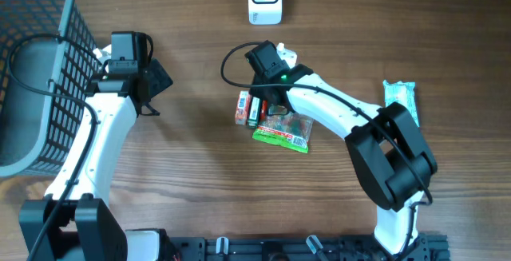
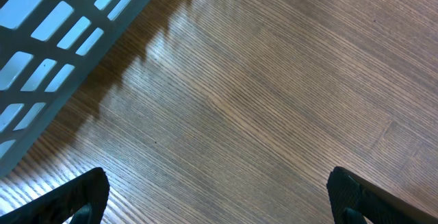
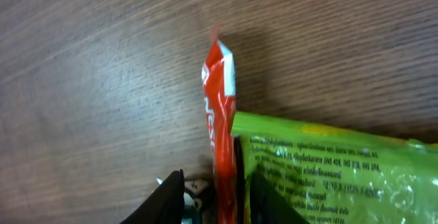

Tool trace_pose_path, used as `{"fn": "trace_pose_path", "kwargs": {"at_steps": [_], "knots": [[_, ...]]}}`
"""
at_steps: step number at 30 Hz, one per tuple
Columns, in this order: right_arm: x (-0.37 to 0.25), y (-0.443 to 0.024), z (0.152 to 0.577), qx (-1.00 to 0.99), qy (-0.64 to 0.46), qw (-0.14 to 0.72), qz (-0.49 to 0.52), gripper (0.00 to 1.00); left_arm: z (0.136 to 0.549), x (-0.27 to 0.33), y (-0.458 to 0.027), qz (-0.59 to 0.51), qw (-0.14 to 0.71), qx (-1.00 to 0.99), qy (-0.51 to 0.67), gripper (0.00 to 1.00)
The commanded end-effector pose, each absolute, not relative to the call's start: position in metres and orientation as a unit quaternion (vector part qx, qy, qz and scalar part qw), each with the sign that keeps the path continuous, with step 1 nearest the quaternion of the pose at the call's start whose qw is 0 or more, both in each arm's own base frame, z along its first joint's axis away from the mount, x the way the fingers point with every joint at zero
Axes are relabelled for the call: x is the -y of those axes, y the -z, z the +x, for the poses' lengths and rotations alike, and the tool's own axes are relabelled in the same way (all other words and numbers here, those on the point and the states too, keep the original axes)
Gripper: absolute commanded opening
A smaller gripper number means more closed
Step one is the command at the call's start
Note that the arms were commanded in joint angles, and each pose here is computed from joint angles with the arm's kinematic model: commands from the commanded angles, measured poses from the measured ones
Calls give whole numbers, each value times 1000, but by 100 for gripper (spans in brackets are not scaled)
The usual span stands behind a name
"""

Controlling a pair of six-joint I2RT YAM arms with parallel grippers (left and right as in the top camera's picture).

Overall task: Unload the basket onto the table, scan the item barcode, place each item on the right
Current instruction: 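Reach the right gripper to the red Nescafe sachet among the items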

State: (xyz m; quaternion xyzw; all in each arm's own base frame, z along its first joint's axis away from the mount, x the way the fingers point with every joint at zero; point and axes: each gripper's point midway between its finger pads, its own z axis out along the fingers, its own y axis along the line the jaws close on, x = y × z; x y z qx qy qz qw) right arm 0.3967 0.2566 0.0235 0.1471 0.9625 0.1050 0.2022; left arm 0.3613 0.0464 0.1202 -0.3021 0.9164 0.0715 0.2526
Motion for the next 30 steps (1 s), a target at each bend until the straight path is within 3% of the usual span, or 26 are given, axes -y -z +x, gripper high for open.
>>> {"fn": "trace_pose_path", "kwargs": {"at_steps": [1, 3, 4, 9, 15, 30], "knots": [[-251, -8, 400, -962, -89, 203, 163, 25, 362, -50, -120, -301, 253, -916, -79, 100], [-251, -8, 400, -961, -89, 203, 163, 24, 362, -50, -120, -301, 253, -916, -79, 100], [-251, -8, 400, -961, -89, 203, 163, 29, 362, -50, -120, -301, 253, -916, -79, 100], [-252, -13, 402, -960, -93, 207, 162, 31, 362, -50, -120, -301, 253, -916, -79, 100], [-255, -38, 406, -954, -112, 226, 163, 42, 362, -50, -120, -301, 253, -916, -79, 100], [-264, -57, 408, -948, -144, 233, 160, 48, 362, -50, -120, -301, 253, -916, -79, 100]]}}
